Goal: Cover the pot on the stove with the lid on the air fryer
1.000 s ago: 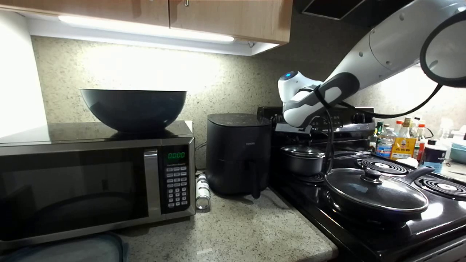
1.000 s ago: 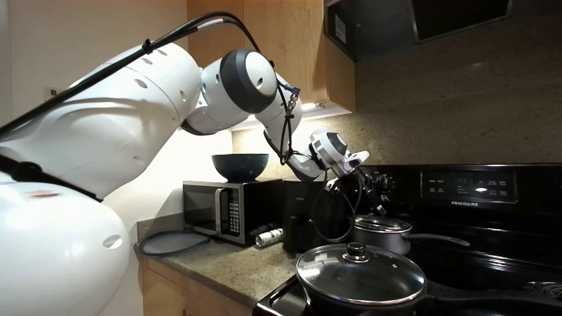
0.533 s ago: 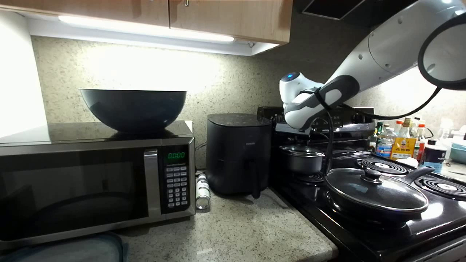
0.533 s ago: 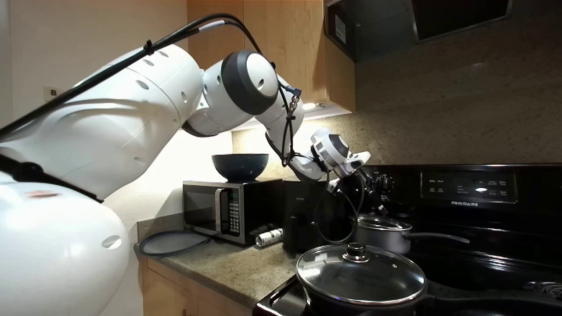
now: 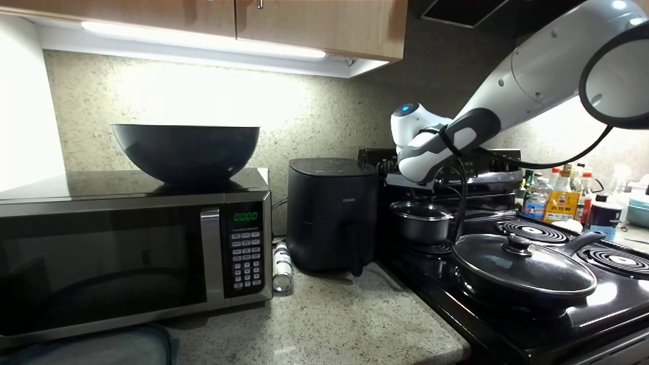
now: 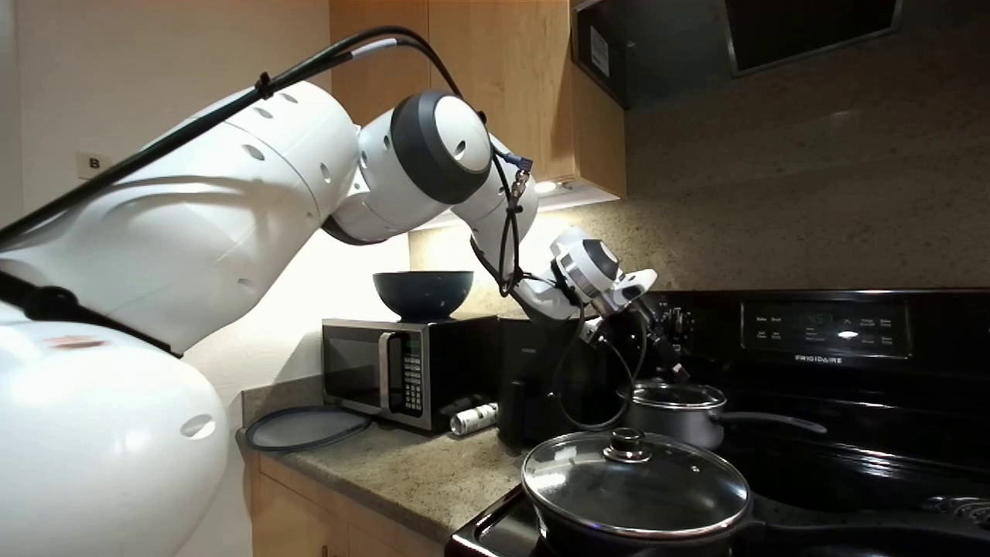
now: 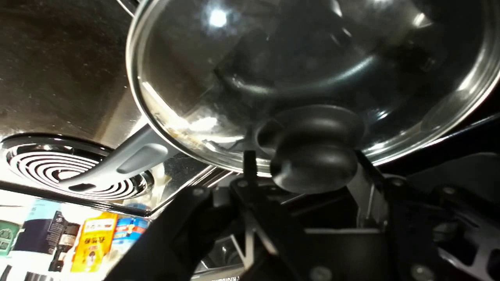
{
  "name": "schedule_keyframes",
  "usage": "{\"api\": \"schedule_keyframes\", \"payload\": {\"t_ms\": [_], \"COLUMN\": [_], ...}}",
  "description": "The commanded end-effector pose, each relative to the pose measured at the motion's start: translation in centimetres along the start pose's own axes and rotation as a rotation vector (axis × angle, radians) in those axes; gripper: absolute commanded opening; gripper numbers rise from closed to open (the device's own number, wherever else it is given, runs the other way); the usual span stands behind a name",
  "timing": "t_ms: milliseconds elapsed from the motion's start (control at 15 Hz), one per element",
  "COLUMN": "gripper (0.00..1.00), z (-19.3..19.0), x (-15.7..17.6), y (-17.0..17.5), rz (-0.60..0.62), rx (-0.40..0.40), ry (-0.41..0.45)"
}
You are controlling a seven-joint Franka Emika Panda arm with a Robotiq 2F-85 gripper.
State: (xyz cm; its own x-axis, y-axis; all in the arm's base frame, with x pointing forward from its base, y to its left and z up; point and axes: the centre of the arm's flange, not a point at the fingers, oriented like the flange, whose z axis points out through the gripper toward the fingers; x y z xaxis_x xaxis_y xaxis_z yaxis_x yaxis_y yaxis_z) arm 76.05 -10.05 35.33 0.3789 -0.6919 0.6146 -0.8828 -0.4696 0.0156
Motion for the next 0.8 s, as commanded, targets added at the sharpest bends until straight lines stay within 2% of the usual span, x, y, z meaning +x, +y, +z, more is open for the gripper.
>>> {"api": "schedule_keyframes", "payload": {"t_ms": [0, 67, 200, 333, 733], "gripper": [0.91, 0.98, 1.0, 1.0, 1.0], "z": [-0.6, -1.0, -1.7, -3.1, -11.2], "x": [-0.6, -0.6, -0.6, -0.3, 2.1], "y": [1.1, 1.2, 1.4, 1.5, 3.9], "rz": [-0.044, -0.05, -0.058, -0.068, -0.07], "rx": [-0.051, -0.052, -0.049, -0.026, 0.072], "ry": [-0.018, -0.019, -0.014, -0.022, -0.031]}}
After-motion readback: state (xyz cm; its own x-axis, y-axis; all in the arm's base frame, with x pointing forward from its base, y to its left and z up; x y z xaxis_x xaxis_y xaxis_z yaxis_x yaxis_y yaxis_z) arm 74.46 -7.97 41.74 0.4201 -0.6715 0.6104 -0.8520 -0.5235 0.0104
